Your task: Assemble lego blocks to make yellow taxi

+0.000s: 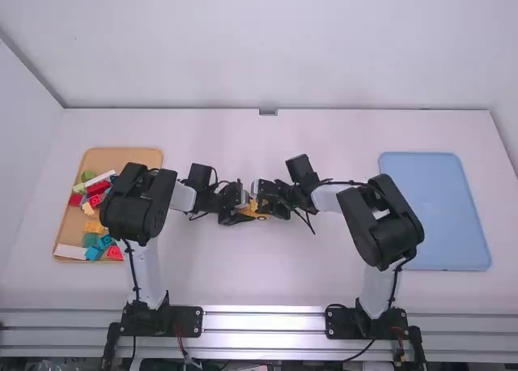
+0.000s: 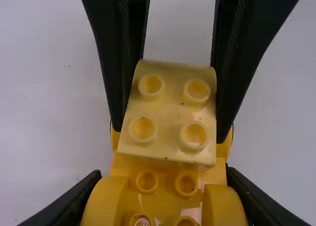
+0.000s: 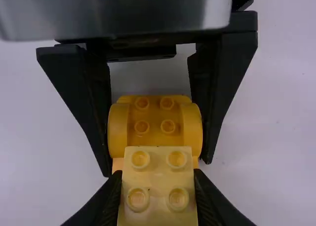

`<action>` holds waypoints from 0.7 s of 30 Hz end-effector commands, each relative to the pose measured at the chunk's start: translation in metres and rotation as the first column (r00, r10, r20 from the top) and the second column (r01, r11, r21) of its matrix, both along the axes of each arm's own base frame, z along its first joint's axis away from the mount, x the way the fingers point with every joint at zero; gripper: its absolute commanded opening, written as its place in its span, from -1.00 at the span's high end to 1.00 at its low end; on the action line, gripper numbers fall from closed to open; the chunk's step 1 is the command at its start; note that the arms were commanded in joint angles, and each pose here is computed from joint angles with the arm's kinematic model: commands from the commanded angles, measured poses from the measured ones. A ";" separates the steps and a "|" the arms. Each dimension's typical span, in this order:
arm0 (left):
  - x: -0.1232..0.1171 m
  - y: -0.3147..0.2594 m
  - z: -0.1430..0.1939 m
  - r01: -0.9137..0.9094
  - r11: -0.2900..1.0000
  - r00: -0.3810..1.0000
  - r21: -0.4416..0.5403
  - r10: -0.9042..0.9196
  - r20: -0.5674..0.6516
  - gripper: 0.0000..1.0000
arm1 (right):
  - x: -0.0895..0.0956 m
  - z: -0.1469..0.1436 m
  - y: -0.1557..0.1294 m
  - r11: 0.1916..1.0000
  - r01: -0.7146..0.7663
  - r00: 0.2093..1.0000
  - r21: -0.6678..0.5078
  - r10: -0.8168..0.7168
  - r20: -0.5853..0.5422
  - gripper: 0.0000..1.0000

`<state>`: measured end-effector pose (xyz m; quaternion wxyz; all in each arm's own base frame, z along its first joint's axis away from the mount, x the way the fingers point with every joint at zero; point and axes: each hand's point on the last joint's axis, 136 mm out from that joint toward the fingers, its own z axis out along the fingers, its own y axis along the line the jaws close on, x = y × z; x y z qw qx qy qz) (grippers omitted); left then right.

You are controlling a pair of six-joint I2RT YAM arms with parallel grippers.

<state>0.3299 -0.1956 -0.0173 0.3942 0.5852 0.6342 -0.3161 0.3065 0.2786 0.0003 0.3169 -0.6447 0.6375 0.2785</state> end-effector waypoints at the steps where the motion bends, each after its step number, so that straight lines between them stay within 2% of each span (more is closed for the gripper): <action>1: -0.010 0.000 -0.010 -0.003 1.000 0.999 0.010 0.003 -0.048 0.24 | 0.003 -0.010 -0.010 0.999 0.029 0.999 -0.040 -0.030 -0.014 0.44; 5: -0.010 0.000 -0.010 -0.003 1.000 0.999 0.010 0.003 -0.048 0.24 | 0.003 -0.010 -0.012 0.999 0.034 0.999 -0.043 -0.035 -0.021 0.43; 11: -0.010 0.000 -0.010 -0.003 1.000 0.999 0.010 0.003 -0.048 0.24 | 0.003 -0.011 -0.012 0.998 0.032 0.999 -0.045 -0.033 -0.021 0.31; 13: -0.010 0.000 -0.010 -0.003 1.000 0.999 0.010 0.003 -0.048 0.24 | 0.003 -0.011 -0.012 0.998 0.032 0.999 -0.045 -0.033 -0.021 0.24; 17: -0.010 0.000 -0.010 -0.003 1.000 0.999 0.010 0.003 -0.048 0.24 | 0.003 -0.011 -0.012 0.998 0.034 0.999 -0.044 -0.035 -0.025 -0.08; 21: -0.010 0.000 -0.010 -0.003 1.000 0.999 0.010 0.003 -0.048 0.24 | 0.002 -0.011 -0.011 0.999 0.031 0.999 -0.044 -0.032 -0.023 -0.11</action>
